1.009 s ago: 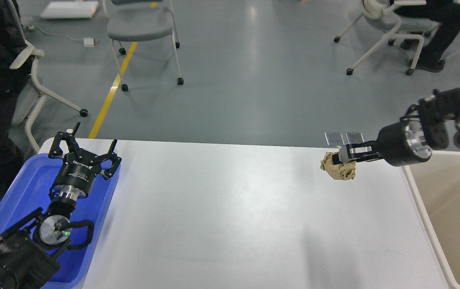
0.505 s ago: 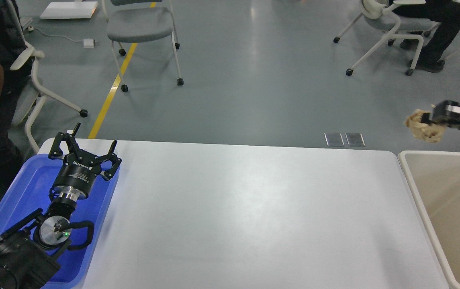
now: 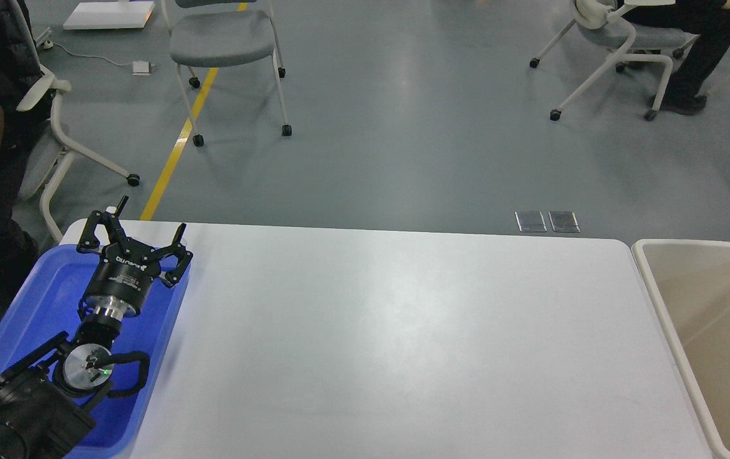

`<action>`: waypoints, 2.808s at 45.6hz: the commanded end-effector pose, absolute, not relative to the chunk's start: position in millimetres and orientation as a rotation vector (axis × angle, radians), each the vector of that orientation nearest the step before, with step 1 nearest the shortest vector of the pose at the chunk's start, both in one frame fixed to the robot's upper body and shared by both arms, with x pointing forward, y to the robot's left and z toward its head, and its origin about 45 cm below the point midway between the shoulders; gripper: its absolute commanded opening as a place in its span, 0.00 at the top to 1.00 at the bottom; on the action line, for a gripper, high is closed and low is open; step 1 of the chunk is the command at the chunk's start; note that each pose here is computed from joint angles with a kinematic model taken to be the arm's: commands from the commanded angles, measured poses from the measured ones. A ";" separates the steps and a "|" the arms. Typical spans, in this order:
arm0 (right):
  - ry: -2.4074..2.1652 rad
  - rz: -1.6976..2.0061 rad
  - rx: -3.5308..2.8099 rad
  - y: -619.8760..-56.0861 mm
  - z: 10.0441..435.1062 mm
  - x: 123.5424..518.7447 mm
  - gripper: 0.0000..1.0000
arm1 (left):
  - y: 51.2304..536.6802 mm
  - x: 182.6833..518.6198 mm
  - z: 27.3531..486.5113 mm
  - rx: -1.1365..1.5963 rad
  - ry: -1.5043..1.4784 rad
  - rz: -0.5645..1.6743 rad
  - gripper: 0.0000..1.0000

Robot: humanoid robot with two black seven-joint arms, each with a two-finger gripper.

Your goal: Tidy desktop

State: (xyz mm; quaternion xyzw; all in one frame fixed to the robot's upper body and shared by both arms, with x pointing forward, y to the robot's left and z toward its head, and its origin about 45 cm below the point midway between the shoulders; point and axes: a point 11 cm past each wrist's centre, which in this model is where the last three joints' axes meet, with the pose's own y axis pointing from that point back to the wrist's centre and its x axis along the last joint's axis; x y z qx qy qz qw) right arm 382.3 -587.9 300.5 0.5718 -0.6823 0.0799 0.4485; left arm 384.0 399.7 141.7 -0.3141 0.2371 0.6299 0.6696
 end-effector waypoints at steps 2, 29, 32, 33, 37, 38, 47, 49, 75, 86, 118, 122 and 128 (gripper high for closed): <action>-2.013 -0.015 1.165 -607.4 217.1 369.4 1.00 | 399.6 384.0 141.7 -0.708 0.535 1.420 0.00; -2.254 -0.688 0.915 -578.3 93.5 307.4 1.00 | 399.3 385.0 142.8 -0.711 0.533 1.418 0.00; -2.246 -0.709 0.908 -578.0 90.9 304.6 1.00 | 399.3 385.0 142.8 -0.711 0.533 1.418 0.00; -2.241 -0.715 0.903 -578.3 89.2 302.4 1.00 | 399.3 385.0 142.8 -0.711 0.533 1.418 0.00; -2.232 -0.721 0.897 -578.3 85.3 297.9 1.00 | 399.3 385.0 142.8 -0.711 0.533 1.418 0.00; -2.231 -0.721 0.896 -578.5 84.8 297.2 1.00 | 399.3 385.0 142.8 -0.711 0.533 1.418 0.00; -2.228 -0.723 0.904 -578.0 84.6 297.7 1.00 | 399.3 385.0 142.8 -0.711 0.533 1.418 0.00; -2.229 -0.721 0.907 -577.9 84.8 298.0 1.00 | 399.3 385.0 142.8 -0.711 0.533 1.418 0.00; -2.236 -0.714 0.911 -577.2 85.0 299.1 0.03 | 399.2 384.9 142.5 -0.708 0.533 1.419 0.00; -2.236 -0.702 0.919 -576.6 86.6 301.7 0.00 | 399.2 384.9 142.5 -0.708 0.533 1.419 0.00; -2.395 -0.674 0.927 -603.6 138.2 324.8 0.00 | 399.4 385.0 142.7 -0.710 0.533 1.420 0.00; -2.477 -0.705 0.950 -610.2 157.1 333.4 0.00 | 399.3 385.0 142.8 -0.711 0.533 1.418 0.00; -2.548 -0.711 1.098 -613.4 198.1 355.1 0.00 | 399.2 384.9 142.5 -0.708 0.533 1.419 0.00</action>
